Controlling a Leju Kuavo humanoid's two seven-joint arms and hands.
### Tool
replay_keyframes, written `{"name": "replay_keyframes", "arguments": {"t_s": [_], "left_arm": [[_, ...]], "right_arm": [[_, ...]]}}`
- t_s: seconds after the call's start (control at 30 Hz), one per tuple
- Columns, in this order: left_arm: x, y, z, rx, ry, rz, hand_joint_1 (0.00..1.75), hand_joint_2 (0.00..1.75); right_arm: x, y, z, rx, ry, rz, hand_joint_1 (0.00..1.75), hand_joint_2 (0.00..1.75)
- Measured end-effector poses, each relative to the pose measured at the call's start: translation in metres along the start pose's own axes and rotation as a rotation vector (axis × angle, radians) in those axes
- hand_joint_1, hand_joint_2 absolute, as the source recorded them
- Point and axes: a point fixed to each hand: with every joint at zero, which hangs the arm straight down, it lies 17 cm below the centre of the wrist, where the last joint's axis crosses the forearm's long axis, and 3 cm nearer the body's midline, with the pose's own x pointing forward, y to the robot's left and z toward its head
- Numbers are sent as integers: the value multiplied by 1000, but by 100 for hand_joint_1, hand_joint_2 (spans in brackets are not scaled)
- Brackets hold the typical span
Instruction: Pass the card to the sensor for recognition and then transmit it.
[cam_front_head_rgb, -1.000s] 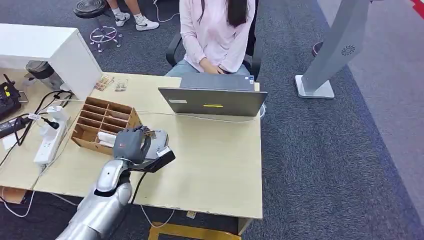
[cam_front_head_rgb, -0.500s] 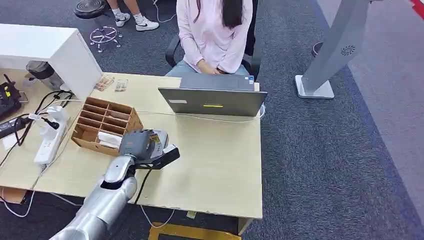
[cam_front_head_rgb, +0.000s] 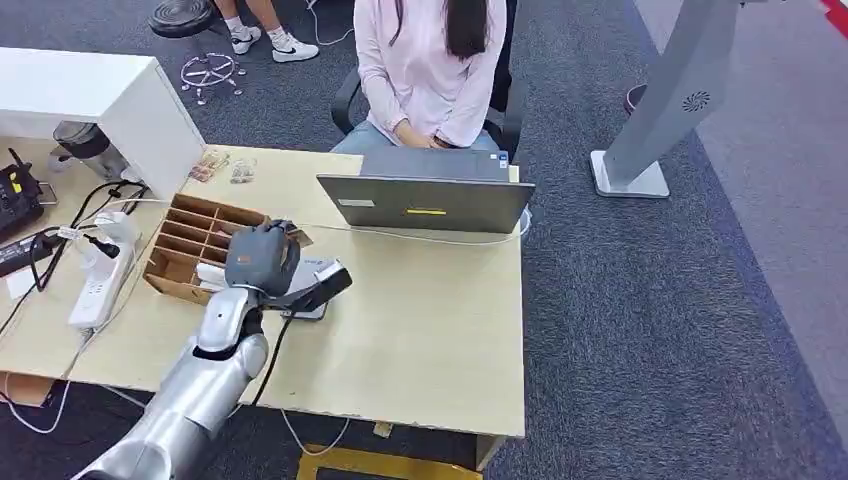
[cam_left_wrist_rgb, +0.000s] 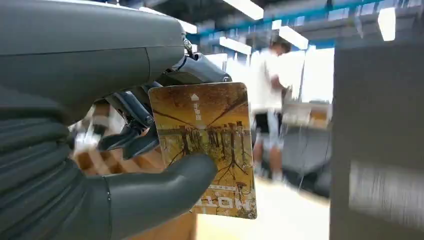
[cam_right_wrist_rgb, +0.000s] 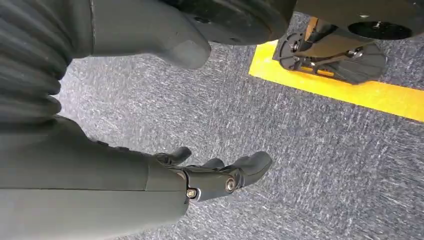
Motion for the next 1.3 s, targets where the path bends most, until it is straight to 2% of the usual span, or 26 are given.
{"name": "replay_keyframes", "arguments": {"t_s": [0.07, 0.1, 0.27, 0.4, 0.63, 1.0, 1.03, 1.07, 1.3], "left_arm": [[1, 37, -23, 84, -27, -29, 175, 175], [1, 53, -34, 116, -35, -39, 175, 175], [-6, 137, -95, 233, -48, -97, 175, 175], [-9, 172, -114, 287, -46, -120, 175, 175], [-13, 181, -130, 279, -36, -146, 175, 175], [-22, 171, -127, 282, -19, -143, 175, 175], [-24, 170, -127, 281, -17, -145, 5, 175], [-24, 170, -126, 280, -17, -145, 0, 175], [-28, 164, -117, 305, -17, -144, 0, 175]], "right_arm": [[0, 1, 0, 4, -3, 7, 0, 175], [0, 1, 0, 5, -5, 12, 0, 0], [2, 3, 0, 14, -14, 23, 0, 0], [2, 4, 1, 20, -15, 27, 0, 0], [1, 6, 1, 27, -9, 27, 0, 0], [0, 7, 1, 27, -2, 29, 0, 0], [0, 7, 1, 27, -2, 29, 0, 0], [0, 7, 1, 27, -2, 29, 0, 0], [-1, 7, 1, 28, 0, 32, 0, 0]]}}
